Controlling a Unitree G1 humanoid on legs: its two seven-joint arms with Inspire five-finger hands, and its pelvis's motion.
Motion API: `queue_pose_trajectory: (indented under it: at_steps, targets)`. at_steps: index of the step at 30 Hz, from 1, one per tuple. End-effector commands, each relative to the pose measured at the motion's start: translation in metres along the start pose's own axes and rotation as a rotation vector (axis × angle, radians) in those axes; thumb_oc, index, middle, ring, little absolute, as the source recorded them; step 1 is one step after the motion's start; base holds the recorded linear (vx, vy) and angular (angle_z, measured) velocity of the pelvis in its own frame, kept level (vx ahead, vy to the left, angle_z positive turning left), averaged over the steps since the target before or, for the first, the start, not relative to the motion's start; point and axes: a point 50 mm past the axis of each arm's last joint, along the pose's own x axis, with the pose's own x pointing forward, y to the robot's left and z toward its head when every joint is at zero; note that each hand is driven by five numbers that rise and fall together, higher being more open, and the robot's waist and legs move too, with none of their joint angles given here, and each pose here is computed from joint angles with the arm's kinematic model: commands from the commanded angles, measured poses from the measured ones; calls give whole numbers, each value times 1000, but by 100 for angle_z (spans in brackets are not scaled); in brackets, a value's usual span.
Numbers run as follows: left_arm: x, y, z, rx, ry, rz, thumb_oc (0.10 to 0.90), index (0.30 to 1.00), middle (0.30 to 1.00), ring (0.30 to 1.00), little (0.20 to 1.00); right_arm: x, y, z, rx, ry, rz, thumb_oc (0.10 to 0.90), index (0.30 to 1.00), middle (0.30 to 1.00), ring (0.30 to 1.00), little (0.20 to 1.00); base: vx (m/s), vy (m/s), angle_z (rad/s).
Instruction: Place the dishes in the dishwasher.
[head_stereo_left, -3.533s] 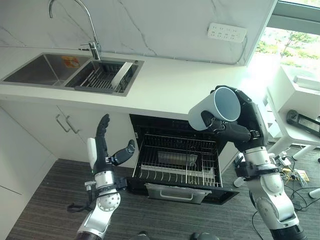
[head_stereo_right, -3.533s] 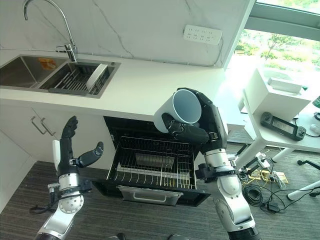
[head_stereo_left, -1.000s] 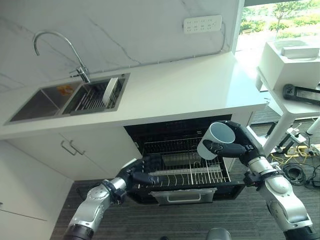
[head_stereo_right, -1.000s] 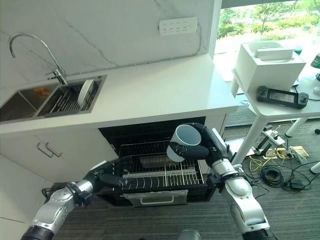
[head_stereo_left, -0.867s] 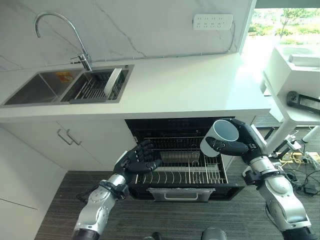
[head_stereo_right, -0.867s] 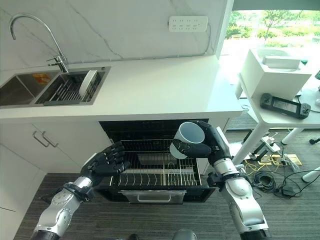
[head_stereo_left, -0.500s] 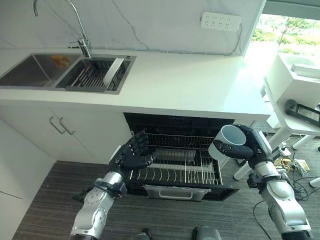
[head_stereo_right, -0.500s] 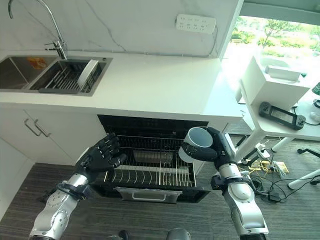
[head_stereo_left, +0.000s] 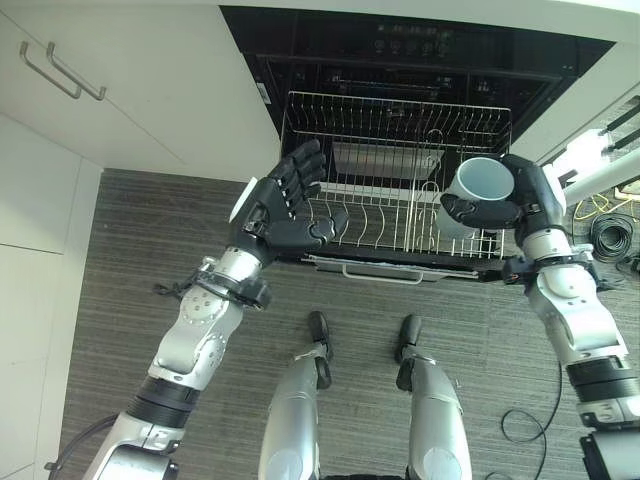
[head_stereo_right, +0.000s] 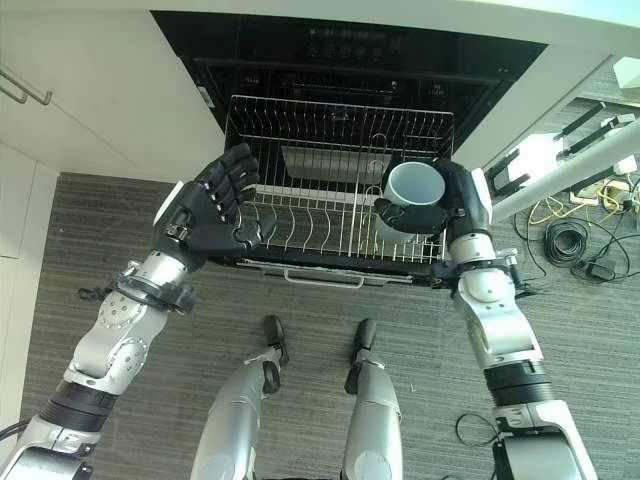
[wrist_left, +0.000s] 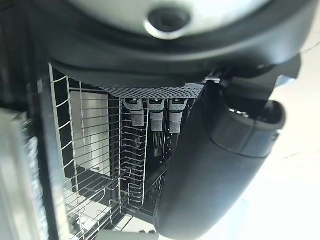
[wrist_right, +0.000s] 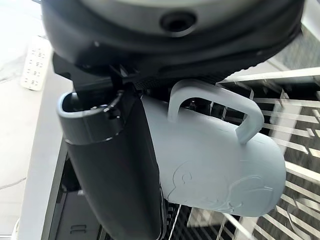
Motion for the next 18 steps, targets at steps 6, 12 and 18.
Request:
queue_pose_trajectory:
  at_steps: [6,12,18]
  targets:
    - [11,-7,59,22,-322,-82,800,900,900,900,900,24,-35,81,-61,-298,-99,400,300,300,300,300,-52,-10,-3]
    - [17,-8,68,36,-341,-98,800,900,900,900,900,37,-44,85,-93,-253,-124,400,300,300,300,300,-49,-26,0]
    - [22,-7,73,41,-356,-113,800,900,900,900,900,53,-53,79,-71,-148,-117,400,300,300,300,300,-34,-31,-2]
